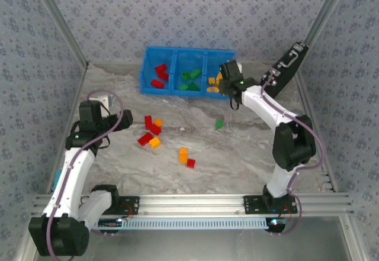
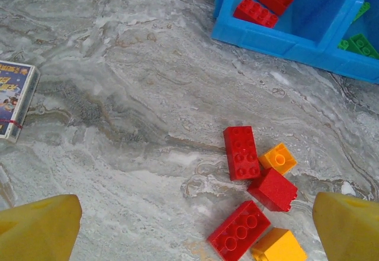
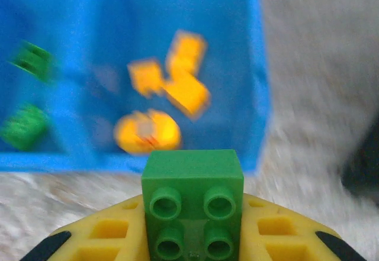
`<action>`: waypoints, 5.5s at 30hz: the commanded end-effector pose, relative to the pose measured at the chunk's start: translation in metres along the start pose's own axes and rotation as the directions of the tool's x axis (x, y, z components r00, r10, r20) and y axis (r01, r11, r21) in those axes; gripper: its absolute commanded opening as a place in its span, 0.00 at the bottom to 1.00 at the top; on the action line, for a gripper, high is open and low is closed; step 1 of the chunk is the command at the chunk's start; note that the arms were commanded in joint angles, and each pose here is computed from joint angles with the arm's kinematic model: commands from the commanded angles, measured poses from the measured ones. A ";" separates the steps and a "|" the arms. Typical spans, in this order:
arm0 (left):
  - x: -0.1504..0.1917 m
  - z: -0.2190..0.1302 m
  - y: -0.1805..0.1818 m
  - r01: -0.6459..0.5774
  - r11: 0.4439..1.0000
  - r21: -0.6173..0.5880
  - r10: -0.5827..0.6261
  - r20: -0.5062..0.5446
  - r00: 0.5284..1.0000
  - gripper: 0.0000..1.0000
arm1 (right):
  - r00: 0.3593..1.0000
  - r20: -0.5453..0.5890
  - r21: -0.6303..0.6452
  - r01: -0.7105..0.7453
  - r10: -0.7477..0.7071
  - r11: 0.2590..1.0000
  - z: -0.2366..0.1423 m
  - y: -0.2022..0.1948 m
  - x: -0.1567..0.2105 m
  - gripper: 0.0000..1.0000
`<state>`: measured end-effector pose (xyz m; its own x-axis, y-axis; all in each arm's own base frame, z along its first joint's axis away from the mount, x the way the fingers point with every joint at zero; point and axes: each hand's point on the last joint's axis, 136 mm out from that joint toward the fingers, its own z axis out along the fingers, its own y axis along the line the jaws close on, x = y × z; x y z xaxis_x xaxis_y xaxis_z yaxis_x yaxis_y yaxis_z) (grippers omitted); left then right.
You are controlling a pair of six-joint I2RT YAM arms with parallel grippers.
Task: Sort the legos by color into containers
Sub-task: Place the lego in the container, then pick up the lego from the center of the table, then place the lego in the container, then pick up the lego from the middle-left of the table.
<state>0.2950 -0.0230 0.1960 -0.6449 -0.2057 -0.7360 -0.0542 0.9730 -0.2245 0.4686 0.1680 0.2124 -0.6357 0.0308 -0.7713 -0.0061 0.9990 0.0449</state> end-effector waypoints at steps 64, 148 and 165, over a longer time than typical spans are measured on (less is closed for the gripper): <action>-0.006 0.010 -0.001 0.052 0.998 0.044 -0.051 -0.032 0.998 1.00 | 0.895 -0.398 -0.089 -0.255 0.200 0.963 0.003 0.001 0.175 0.76; 0.164 0.029 -0.184 0.122 0.981 0.154 -0.042 -0.444 0.895 0.96 | 0.885 0.215 -0.244 0.459 -0.414 0.854 0.092 0.171 -0.029 0.66; 0.214 0.066 -0.217 0.034 0.991 0.130 0.041 -0.529 0.848 0.79 | 0.906 0.278 -0.210 0.381 -0.319 0.900 -0.012 0.080 -0.043 0.70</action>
<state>0.2129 -0.2719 0.0428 -0.9556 -0.0697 -0.2862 0.0246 0.9494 -0.3131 0.4912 0.2633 0.2480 -0.3646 -0.3184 -0.8750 -0.4370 0.8883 -0.1412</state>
